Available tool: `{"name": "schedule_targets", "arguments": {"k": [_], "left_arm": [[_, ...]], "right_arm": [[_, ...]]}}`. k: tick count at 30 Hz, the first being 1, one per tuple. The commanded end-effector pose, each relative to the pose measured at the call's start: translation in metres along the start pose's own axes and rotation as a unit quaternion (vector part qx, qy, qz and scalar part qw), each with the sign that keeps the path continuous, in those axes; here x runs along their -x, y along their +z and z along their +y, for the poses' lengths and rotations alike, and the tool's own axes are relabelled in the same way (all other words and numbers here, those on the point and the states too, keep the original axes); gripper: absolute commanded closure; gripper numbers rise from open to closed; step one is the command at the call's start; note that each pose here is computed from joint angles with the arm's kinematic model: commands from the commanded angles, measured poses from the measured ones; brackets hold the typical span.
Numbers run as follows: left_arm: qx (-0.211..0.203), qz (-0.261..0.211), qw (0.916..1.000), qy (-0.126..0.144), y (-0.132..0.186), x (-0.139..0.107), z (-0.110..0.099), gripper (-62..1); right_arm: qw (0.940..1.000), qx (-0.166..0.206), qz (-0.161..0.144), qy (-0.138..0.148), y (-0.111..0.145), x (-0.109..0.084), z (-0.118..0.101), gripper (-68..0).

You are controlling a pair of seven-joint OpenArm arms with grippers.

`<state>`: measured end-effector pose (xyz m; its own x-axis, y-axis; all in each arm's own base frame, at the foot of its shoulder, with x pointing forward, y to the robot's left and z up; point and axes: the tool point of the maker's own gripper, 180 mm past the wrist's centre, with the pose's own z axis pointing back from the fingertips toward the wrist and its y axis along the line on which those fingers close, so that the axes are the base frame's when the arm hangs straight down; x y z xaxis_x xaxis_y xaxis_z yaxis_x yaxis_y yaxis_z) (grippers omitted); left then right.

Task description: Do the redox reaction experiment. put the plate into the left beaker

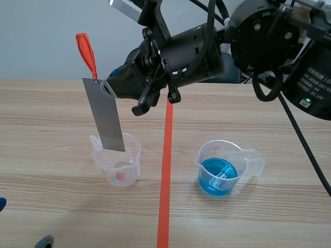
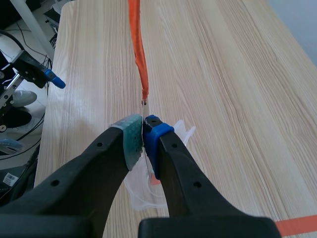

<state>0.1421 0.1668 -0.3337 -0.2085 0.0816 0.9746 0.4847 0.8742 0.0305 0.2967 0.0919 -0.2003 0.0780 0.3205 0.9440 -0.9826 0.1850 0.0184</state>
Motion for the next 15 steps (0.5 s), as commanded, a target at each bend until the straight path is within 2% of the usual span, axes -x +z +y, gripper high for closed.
{"name": "schedule_targets", "arguments": {"k": [1, 7, 15], "left_arm": [[-0.001, -0.03, 0.9996, -0.003, -0.003, -0.011, 0.002, -62.3], [-0.001, -0.03, 0.9996, -0.003, -0.003, -0.011, 0.002, -62.3], [-0.001, -0.03, 0.9996, -0.003, -0.003, -0.011, 0.002, -62.3]], "right_arm": [[0.9999, 0.006, -0.014, -0.003, 0.0, -0.008, -0.007, -0.6], [0.9996, 0.007, -0.009, -0.027, -0.008, 0.006, -0.015, -0.6], [0.9995, 0.003, -0.005, -0.031, -0.019, 0.015, -0.017, -0.6]]}}
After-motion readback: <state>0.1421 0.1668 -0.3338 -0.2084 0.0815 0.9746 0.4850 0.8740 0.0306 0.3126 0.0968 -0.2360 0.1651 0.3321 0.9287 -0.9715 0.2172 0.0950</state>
